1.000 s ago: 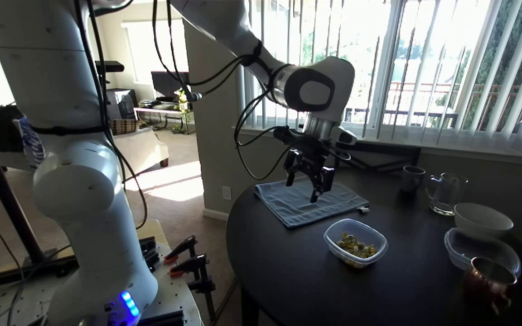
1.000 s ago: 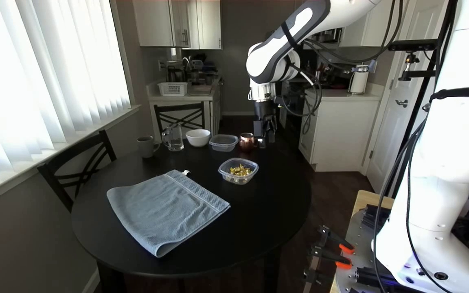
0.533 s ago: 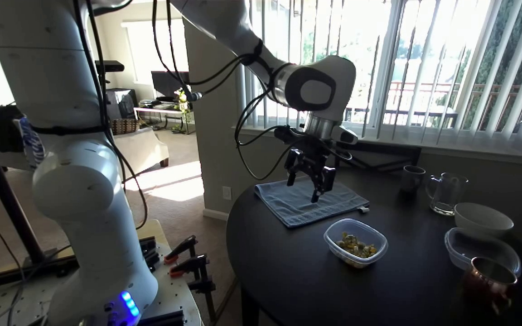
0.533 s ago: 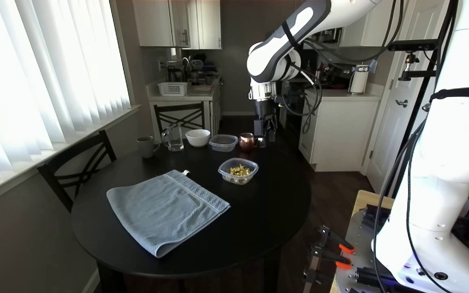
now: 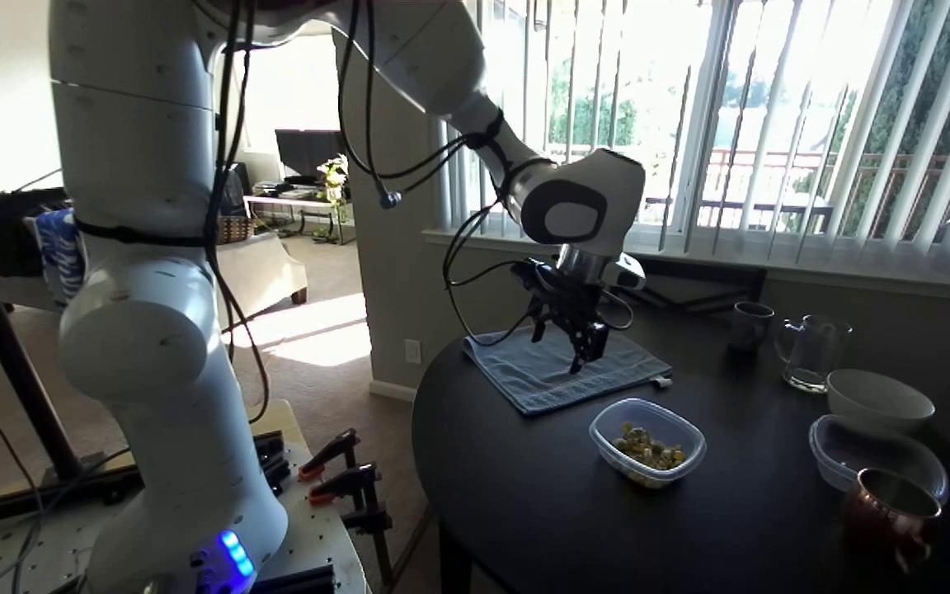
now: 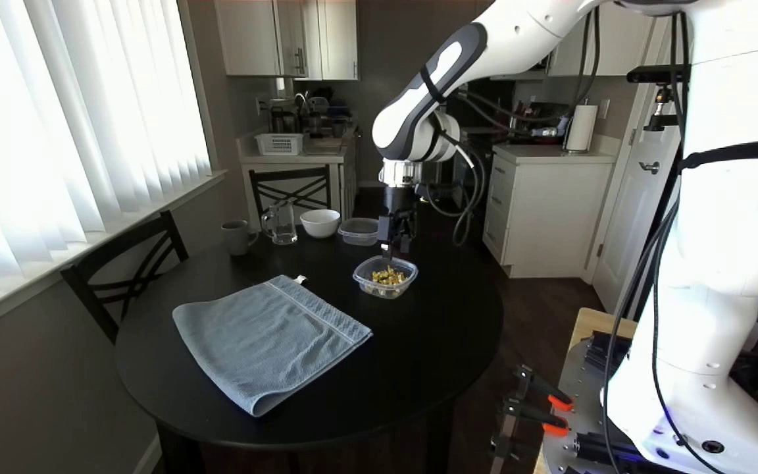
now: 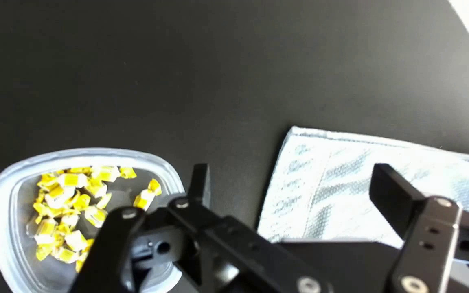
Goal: Pick up the clear lunch box with candy in it and pour out the candy onto the blue towel
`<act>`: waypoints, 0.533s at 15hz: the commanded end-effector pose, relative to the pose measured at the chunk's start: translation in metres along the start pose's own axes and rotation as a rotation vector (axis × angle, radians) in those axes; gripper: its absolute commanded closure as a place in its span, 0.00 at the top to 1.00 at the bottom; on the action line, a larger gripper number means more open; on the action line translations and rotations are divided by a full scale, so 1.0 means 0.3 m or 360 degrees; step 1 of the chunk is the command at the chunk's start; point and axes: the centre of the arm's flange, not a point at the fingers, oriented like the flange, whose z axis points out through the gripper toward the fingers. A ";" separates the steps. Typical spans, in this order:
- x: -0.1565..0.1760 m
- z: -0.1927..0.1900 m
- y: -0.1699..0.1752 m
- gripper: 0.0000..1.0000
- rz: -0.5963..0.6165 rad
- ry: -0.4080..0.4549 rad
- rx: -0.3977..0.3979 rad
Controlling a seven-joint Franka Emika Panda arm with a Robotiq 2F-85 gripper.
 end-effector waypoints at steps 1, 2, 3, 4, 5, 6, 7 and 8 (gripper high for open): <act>0.156 0.107 0.114 1.00 0.0013 0.0195 0.0020; 0.184 0.131 0.139 1.00 0.0030 0.0217 0.0022; 0.208 0.157 0.157 1.00 0.0038 0.0245 0.0014; 0.231 0.187 0.167 1.00 0.0043 0.0241 0.0014; 0.253 0.216 0.177 1.00 0.0048 0.0236 0.0011; 0.275 0.255 0.175 1.00 0.0052 0.0217 0.0004; 0.292 0.287 0.172 1.00 0.0046 0.0205 0.0005; 0.303 0.321 0.151 1.00 0.0031 0.0190 -0.0008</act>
